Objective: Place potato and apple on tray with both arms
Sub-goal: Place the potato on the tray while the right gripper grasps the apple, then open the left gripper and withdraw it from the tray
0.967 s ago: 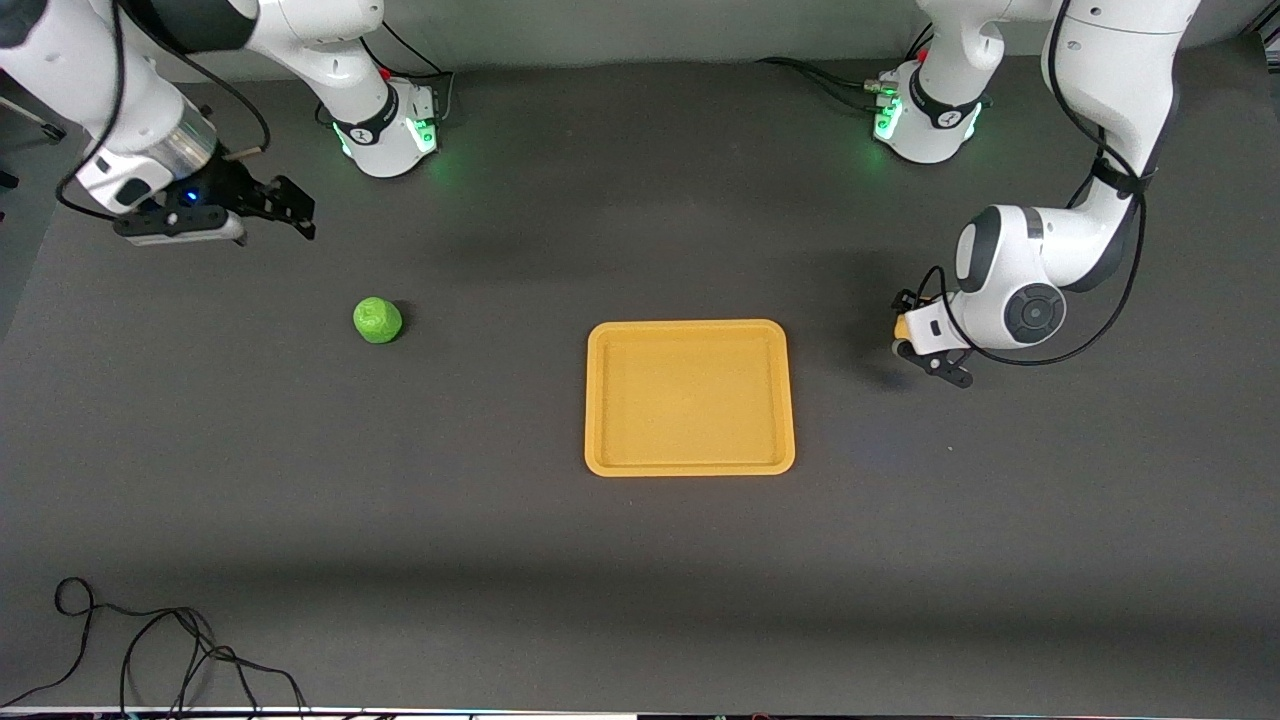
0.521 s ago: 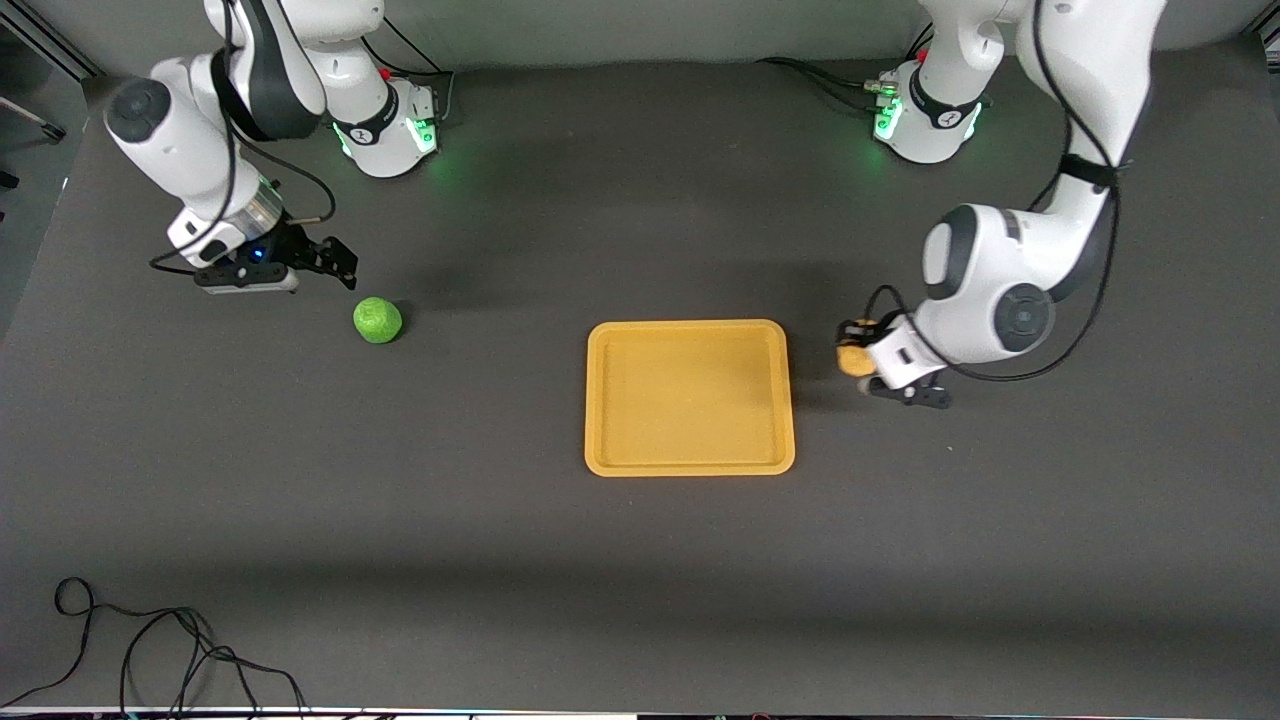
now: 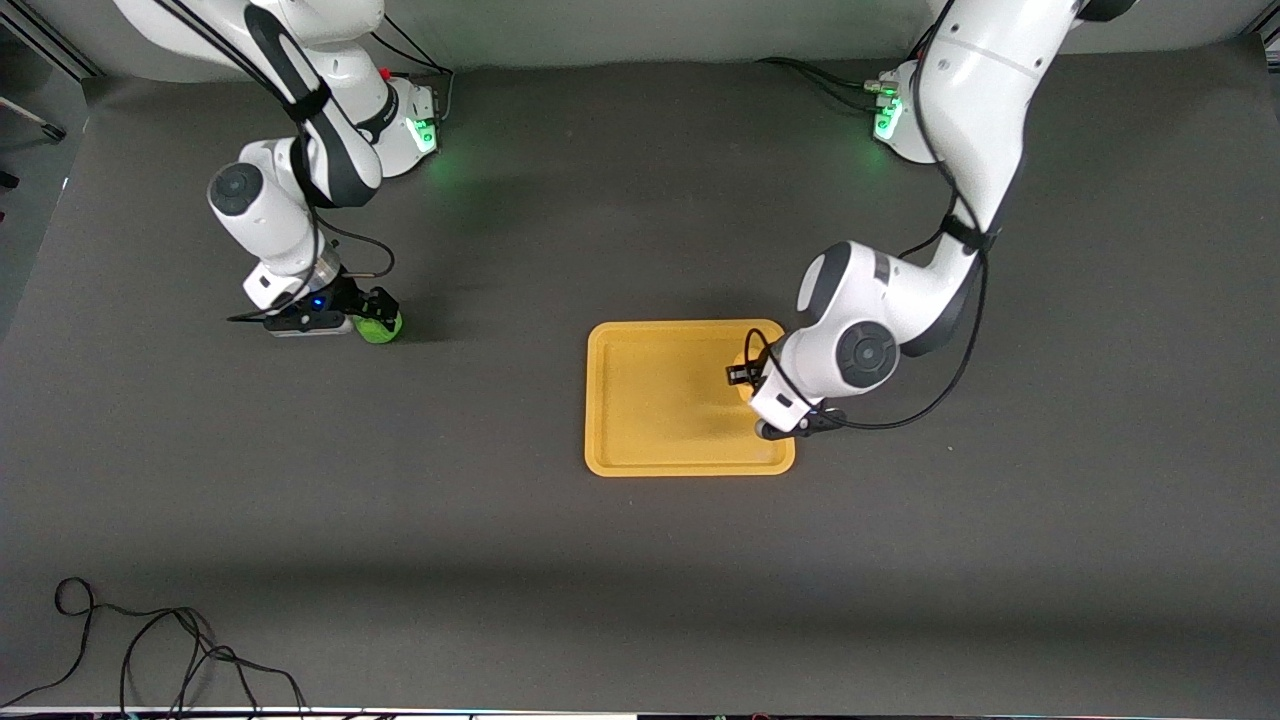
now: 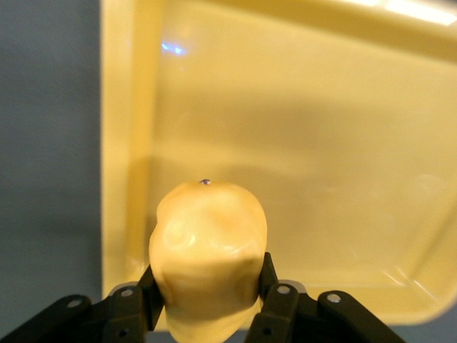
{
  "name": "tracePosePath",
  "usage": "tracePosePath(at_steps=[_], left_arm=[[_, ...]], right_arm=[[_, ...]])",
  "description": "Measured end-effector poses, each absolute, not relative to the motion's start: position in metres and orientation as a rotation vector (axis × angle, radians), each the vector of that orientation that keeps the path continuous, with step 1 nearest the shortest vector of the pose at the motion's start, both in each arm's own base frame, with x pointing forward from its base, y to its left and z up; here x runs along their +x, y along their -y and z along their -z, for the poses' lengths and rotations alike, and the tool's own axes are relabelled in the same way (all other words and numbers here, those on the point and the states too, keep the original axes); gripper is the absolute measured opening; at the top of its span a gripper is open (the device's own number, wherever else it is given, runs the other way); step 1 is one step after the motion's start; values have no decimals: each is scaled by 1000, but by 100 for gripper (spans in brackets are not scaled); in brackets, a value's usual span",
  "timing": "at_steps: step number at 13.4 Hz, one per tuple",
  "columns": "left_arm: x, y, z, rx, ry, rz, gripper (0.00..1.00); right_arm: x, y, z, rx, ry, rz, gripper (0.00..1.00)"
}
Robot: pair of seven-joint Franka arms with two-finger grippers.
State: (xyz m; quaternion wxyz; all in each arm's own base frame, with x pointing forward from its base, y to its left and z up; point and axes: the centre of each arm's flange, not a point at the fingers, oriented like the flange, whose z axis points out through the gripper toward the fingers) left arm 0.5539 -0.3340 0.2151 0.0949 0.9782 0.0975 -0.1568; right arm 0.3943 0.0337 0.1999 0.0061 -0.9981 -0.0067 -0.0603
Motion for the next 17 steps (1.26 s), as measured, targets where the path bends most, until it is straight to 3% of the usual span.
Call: tracePosePath(at_steps=[4,5,7,9,10,13,17], left_arm=[[557,335,-193,2905,-315,462,55],[558,335,-194,2908,-310,457,60],[560,335,-196,2913,-302,445,83],[565,333,-201,2913,-306,434,100],[568,330,-208,2914,-308,434,100],[593,302,-268,2956,-301,406,100],[614,215,-410,3143,-161,228,100]], right_arm=[[390,-36,-183,-3129,34,143,98],[388,-36,-181,-3132,34,109,93],[387,-37,-180,-3136,35,49,72],[391,-37,-188,-3136,35,16,70],[398,-38,-198,-3136,35,-2,70],[437,-43,-267,-3130,39,-56,70],[490,-49,-403,-3123,50,-111,70]])
